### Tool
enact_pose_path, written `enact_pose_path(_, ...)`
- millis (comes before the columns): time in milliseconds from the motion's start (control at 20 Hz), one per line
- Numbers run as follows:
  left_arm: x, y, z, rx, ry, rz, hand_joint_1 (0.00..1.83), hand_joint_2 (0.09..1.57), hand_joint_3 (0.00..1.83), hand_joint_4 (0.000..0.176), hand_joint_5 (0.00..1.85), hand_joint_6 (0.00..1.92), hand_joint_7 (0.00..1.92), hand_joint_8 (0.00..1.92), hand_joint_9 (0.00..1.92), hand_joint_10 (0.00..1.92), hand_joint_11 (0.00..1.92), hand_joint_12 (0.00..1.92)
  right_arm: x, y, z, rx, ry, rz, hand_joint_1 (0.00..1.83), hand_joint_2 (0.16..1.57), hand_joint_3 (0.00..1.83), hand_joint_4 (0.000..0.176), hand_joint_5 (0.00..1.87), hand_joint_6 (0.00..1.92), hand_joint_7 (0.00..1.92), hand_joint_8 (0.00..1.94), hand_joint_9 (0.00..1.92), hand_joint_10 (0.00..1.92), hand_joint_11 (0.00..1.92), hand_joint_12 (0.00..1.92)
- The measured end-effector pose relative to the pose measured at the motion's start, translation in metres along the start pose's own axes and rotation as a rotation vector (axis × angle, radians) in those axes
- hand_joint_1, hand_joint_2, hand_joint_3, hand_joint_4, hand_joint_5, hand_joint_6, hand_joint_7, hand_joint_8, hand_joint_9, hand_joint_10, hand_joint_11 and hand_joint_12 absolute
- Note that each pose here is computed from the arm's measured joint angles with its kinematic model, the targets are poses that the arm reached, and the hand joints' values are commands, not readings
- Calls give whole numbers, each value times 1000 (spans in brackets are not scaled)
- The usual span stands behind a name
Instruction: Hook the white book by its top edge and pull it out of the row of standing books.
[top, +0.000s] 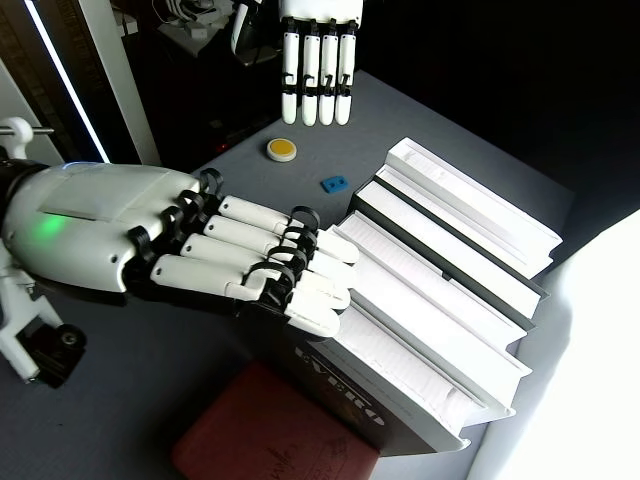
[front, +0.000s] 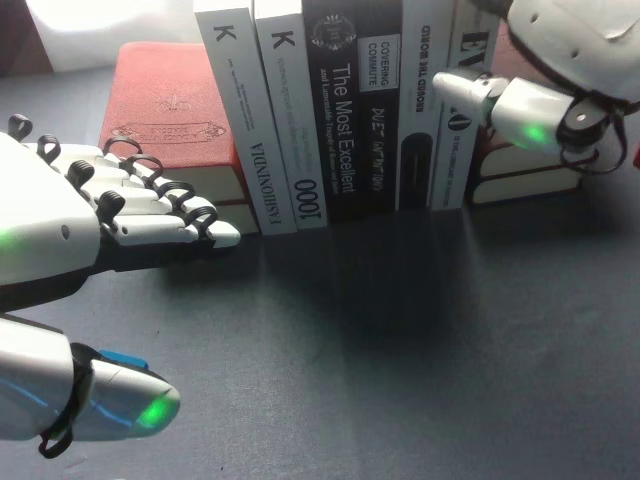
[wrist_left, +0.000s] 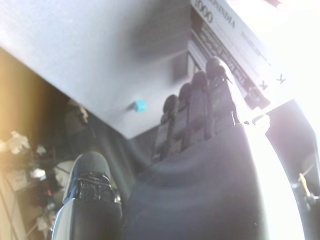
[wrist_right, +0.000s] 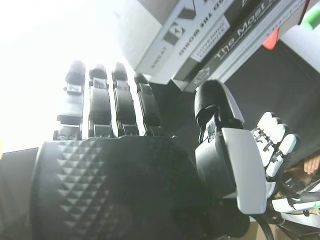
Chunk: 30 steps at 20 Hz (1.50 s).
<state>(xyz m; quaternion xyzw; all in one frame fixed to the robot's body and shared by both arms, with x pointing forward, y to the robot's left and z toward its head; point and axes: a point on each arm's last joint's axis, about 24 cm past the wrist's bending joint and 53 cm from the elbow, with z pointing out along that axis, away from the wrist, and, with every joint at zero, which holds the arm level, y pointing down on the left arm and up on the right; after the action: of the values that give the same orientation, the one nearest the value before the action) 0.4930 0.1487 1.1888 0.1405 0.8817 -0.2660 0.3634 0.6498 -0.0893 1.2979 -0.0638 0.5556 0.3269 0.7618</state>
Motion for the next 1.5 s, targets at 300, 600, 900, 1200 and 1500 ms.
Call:
enact_pose_path(300, 0, 0, 0, 0, 0, 0, 0, 1223, 1, 0, 61, 3, 55, 4, 52, 4, 0, 227, 0, -4, 3, 22, -3, 16, 178, 1322, 1, 0, 184, 6, 167, 4, 133, 8, 0, 355)
enact_pose_path(600, 0, 0, 0, 0, 0, 0, 0, 1223, 0, 0, 52, 1, 45, 1, 42, 0, 0, 189, 1, 3, -13, 25, 23, -3, 196, 1312, 0, 0, 205, 6, 182, 4, 150, 8, 0, 414)
enact_pose_path(900, 0, 0, 0, 0, 0, 0, 0, 1219, 0, 0, 49, 1, 40, 2, 42, 2, 0, 191, -4, 20, -33, 26, 53, -33, 155, 1328, 3, 0, 190, 3, 165, 3, 125, 5, 0, 318)
enact_pose_path(1200, 0, 0, 0, 0, 0, 0, 0, 1220, 0, 0, 40, 3, 36, 2, 39, 2, 0, 176, -8, 39, -53, 20, 98, -9, 148, 1325, 0, 0, 195, 6, 178, 5, 142, 7, 0, 346)
enact_pose_path(1500, 0, 1, -1, -2, -1, -3, 0, 1223, 1, 0, 20, 0, 16, 2, 15, 2, 0, 109, -4, 28, -65, 80, 143, 4, 194, 1322, 0, 0, 194, 3, 180, 1, 140, 1, 0, 318)
